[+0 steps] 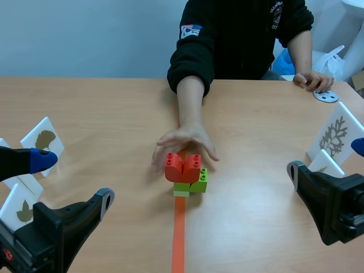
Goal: Sort the leaf by its shape. The table is split by an orange tape line. A compound leaf with several leaflets goes to the left side, a simple leaf with one blade goes to the right side. Return to the home posture when a red brick is placed on the table.
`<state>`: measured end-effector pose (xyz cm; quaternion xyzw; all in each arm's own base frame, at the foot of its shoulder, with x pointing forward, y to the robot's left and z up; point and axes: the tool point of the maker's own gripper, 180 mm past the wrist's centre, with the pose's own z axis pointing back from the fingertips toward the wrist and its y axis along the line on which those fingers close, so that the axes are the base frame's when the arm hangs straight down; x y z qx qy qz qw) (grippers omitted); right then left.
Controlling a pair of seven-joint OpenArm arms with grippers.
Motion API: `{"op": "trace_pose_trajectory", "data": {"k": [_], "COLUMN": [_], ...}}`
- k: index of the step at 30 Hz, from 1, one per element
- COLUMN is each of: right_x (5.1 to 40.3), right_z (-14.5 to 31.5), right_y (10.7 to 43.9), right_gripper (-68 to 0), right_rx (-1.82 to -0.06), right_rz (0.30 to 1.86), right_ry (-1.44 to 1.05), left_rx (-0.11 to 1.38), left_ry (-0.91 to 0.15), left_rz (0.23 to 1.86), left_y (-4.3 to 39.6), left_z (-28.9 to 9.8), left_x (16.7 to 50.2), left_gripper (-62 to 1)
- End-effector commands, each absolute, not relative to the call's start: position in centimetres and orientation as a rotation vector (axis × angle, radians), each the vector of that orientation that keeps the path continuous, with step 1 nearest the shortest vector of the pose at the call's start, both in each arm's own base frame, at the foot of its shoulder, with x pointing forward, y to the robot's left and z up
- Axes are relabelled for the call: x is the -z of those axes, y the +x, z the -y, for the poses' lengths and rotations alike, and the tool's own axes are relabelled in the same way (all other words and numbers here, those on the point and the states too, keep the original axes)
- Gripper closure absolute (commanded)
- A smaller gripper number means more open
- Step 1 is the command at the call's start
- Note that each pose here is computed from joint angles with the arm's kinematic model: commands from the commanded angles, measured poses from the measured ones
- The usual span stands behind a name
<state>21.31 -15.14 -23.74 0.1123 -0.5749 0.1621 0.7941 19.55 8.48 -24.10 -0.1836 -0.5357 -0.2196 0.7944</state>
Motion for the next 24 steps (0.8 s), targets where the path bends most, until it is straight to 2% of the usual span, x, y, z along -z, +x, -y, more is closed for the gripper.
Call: {"op": "trace_pose_trajectory", "data": {"k": [1, 24], "right_x": [22.66, 22.54], "right_z": [15.12, 15.11], "right_y": [21.82, 21.84], "right_gripper": [-67.9, -67.9], "right_rx": [-0.352, -0.355], "right_rz": [1.279, 1.286], "right_ry": [0.246, 0.244], "left_rx": [0.466, 0.467], "left_ry": [-0.404, -0.404], "left_rz": [1.187, 1.186], "left_y": [19.83, 19.83], "left_z": [-8.31, -8.31], "left_x": [23.24, 23.26], "left_gripper": [-62.3, -62.3]}}
